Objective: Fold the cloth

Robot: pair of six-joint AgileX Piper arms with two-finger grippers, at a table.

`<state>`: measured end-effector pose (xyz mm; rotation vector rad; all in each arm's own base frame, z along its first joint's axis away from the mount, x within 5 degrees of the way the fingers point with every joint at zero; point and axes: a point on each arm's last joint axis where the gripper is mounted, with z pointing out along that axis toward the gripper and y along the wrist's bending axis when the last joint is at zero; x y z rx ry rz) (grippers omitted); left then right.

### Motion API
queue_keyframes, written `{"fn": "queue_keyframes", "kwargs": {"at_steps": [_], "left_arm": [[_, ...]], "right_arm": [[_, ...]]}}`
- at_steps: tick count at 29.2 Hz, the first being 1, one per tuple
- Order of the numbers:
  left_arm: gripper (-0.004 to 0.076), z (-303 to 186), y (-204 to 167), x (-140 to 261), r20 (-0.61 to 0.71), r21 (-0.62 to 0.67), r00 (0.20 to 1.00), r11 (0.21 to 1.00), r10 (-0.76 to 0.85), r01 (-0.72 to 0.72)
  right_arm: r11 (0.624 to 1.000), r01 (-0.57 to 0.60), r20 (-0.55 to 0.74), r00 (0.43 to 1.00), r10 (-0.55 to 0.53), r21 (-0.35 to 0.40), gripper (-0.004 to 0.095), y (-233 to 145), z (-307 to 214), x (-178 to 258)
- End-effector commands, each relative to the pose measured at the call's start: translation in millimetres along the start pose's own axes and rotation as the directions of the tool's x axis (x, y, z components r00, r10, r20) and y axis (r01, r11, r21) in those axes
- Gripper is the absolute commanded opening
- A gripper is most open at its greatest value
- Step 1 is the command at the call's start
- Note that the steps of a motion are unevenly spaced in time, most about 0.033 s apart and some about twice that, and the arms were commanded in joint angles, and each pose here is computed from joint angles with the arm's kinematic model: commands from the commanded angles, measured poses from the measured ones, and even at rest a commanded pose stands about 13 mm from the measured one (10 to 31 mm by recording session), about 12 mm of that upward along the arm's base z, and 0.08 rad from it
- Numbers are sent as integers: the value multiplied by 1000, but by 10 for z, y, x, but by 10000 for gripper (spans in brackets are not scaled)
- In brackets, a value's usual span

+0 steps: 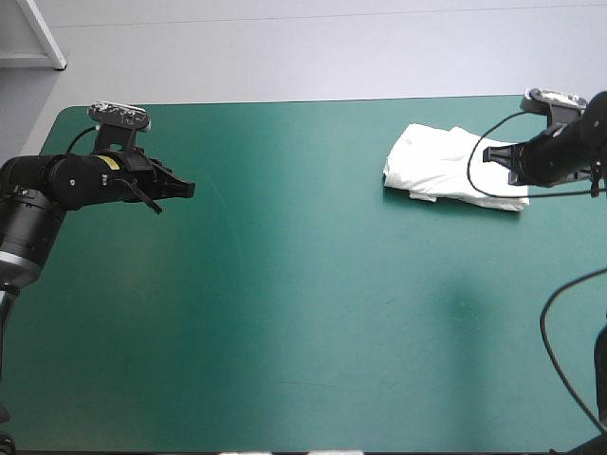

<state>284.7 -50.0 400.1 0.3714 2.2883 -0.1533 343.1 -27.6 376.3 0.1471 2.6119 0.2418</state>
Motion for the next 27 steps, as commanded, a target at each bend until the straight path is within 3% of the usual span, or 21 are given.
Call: {"fn": "queue_keyframes", "kwargs": {"at_steps": [1,6,8,11,14,19,24,27], "left_arm": [[20,-205,-28,-100,130,-8,991,999,38,-37],[20,-116,-29,68,119,-20,991,998,67,-65],[20,-49,-40,218,137,-20,989,999,46,-44],[20,37,-51,432,149,-25,988,999,24,-21],[20,106,-60,670,152,-40,988,999,24,-18],[20,134,-91,1087,150,-67,987,996,61,-51],[20,66,-130,1484,200,-99,978,994,59,-39],[20,9,-159,1680,213,-104,976,994,52,-30]], "right_arm": [[998,60,147,987,-59,-1,-15,74,-371,364],[995,87,441,892,-103,57,-15,69,-691,1139],[986,116,607,777,-165,119,-17,54,-845,1542],[976,129,730,648,-218,177,-17,39,-968,1934],[973,123,789,568,-231,196,-17,24,-1002,2299],[969,127,798,550,-246,211,-17,-38,-794,2685],[972,122,764,601,-235,203,-17,-105,-511,2828],[975,106,777,590,-219,194,-17,-123,-457,2837]]}}
